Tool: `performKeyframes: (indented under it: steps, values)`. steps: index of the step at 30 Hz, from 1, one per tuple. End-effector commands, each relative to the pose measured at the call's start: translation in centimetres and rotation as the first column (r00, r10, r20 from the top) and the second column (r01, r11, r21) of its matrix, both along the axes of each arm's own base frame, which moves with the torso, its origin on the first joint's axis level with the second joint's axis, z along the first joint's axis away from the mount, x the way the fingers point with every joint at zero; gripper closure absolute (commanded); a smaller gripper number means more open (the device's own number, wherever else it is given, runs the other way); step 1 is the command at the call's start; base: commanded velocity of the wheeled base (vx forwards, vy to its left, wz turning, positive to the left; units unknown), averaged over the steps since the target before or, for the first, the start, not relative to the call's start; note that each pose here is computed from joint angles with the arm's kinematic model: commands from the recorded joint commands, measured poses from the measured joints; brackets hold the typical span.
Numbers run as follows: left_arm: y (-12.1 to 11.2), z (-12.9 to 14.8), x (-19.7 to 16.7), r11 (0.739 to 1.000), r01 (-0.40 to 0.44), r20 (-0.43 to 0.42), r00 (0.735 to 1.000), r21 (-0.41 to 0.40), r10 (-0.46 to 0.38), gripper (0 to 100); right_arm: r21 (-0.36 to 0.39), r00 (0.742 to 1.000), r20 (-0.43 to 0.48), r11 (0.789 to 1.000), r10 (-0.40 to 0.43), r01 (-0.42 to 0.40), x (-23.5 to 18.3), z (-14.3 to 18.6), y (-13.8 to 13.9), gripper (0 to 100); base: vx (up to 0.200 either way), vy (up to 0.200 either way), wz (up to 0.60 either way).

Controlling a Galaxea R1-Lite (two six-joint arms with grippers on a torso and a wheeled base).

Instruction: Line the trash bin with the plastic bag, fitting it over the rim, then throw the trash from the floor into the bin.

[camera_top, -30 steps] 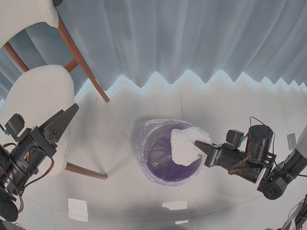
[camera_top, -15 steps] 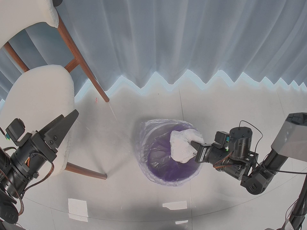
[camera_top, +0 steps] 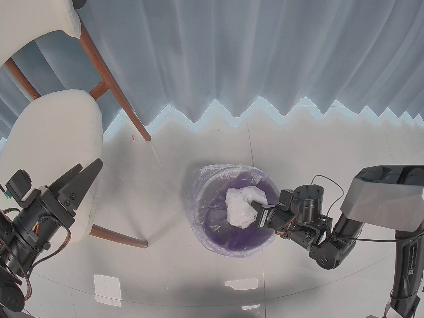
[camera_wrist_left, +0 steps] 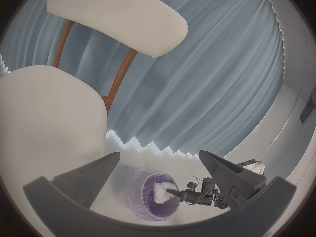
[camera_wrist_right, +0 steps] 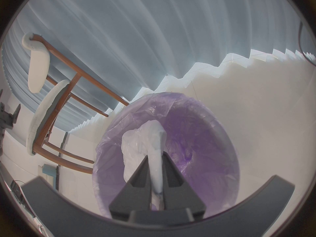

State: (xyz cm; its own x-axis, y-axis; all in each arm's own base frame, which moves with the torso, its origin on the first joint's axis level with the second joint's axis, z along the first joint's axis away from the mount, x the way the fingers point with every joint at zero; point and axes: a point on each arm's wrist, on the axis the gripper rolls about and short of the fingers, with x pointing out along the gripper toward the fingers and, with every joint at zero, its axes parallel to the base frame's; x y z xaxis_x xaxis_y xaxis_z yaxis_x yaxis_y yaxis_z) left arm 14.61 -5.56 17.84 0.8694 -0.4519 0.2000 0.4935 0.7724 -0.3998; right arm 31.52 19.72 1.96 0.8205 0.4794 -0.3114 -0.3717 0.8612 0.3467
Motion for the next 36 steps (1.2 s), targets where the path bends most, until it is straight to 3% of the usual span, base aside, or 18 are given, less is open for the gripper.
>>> performKeyframes:
  steps: [1, 14, 15, 27, 36]
  values:
    - [0.2, -0.3, -0.3, 1.000, -0.007, -0.007, 1.000, 0.002, 0.007, 0, -0.012, 1.000, -0.019, 1.000, -0.006, 0.006, 1.3, -2.6, 0.6, 100, 0.000, 0.000, 0.00]
    - [0.3, -0.6, -0.5, 1.000, -0.013, -0.008, 1.000, 0.025, 0.013, 0, 0.001, 1.000, -0.005, 1.000, -0.020, 0.020, 2.3, -3.0, 1.1, 100, 0.000, 0.000, 0.00]
    - [0.3, -0.6, -0.5, 1.000, -0.013, -0.008, 1.000, 0.025, 0.013, 0, 0.001, 1.000, -0.005, 1.000, -0.025, 0.025, 2.3, -3.0, 1.1, 0, 0.000, 0.000, 0.00]
    - [1.0, -1.2, -1.6, 0.997, -0.039, -0.005, 0.999, 0.061, 0.039, 0, 0.067, 0.995, 0.099, 0.998, -0.027, 0.021, 0.7, 2.2, 0.5, 0, 0.000, 0.000, 0.00]
    - [2.1, -1.5, -2.8, 0.993, -0.096, 0.011, 0.995, 0.062, 0.096, 0, 0.089, 0.986, 0.144, 0.993, -0.084, 0.071, -2.8, 7.0, -3.4, 0, 0.000, 0.000, 0.00]
